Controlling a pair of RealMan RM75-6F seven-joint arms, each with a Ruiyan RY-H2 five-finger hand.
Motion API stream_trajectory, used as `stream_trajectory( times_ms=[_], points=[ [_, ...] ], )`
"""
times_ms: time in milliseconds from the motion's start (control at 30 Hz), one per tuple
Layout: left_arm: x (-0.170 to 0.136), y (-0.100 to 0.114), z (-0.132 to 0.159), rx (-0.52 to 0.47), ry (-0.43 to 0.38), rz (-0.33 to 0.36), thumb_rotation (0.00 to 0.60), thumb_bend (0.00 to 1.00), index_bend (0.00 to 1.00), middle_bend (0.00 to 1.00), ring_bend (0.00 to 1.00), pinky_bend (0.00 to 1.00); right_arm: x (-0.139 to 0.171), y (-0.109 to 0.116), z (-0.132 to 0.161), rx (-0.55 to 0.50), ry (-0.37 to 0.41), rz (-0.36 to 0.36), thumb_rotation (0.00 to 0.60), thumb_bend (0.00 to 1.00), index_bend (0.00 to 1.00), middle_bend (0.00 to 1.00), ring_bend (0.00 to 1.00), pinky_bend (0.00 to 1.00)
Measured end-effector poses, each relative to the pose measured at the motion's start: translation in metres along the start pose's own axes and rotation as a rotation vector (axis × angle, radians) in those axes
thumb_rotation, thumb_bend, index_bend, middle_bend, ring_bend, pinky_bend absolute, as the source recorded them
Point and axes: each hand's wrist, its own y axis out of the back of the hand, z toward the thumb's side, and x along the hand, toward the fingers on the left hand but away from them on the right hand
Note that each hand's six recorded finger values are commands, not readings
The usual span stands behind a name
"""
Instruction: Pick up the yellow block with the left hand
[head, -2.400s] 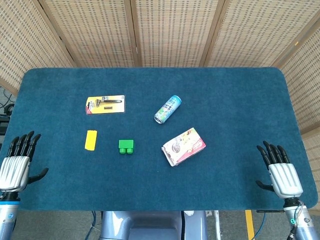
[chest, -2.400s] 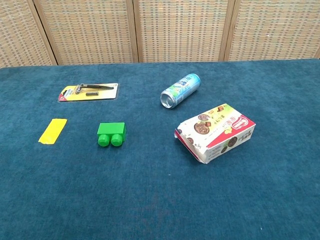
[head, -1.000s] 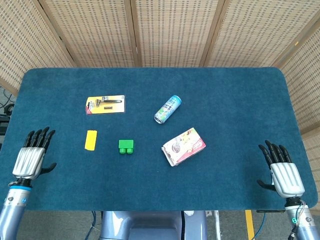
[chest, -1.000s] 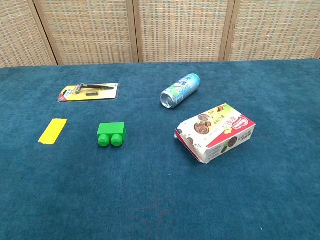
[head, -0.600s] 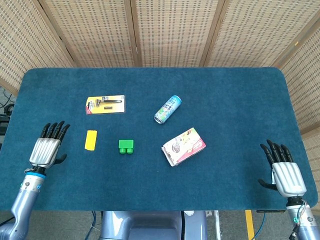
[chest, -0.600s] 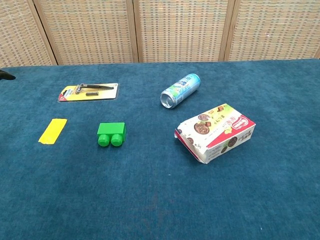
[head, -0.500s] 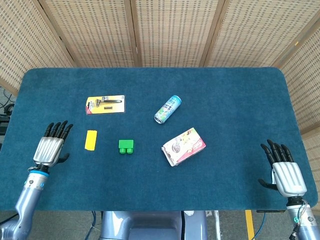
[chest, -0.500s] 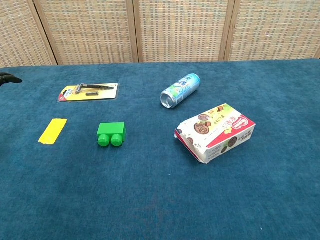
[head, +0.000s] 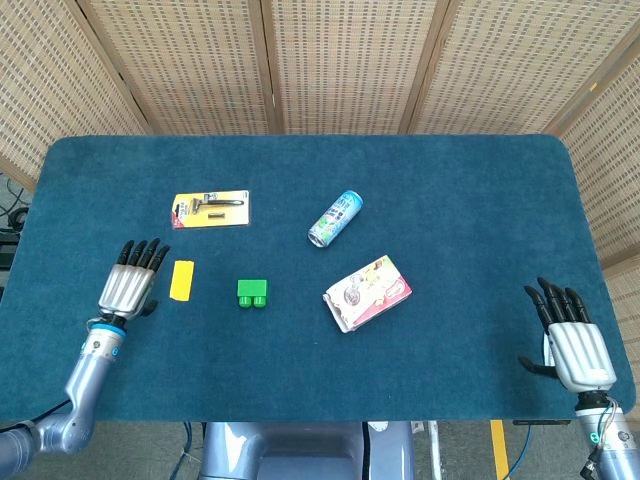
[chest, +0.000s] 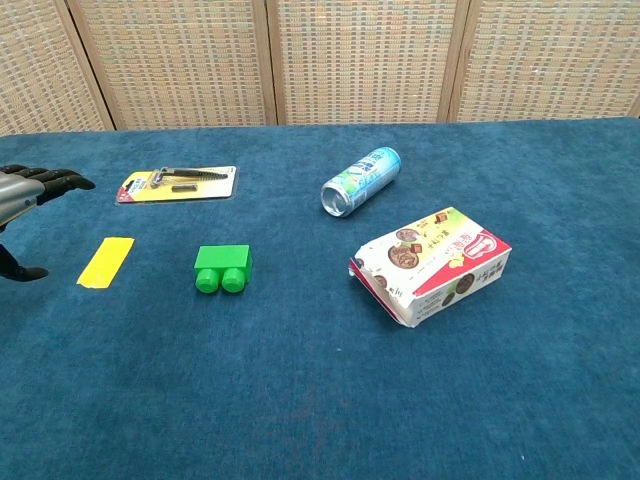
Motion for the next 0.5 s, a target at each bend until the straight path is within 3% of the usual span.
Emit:
stream_trajectory(
  times_ms=[500],
  points=[
    [0.014, -0.01, 0.004, 0.04, 0.016, -0.026, 0.6, 0.26, 0.0, 0.0, 0.0, 0.0, 0.0, 0.002, -0.003, -0.013, -0.005, -0.006, 0.6, 0.04, 0.0, 0.0, 0.0, 0.0]
  ],
)
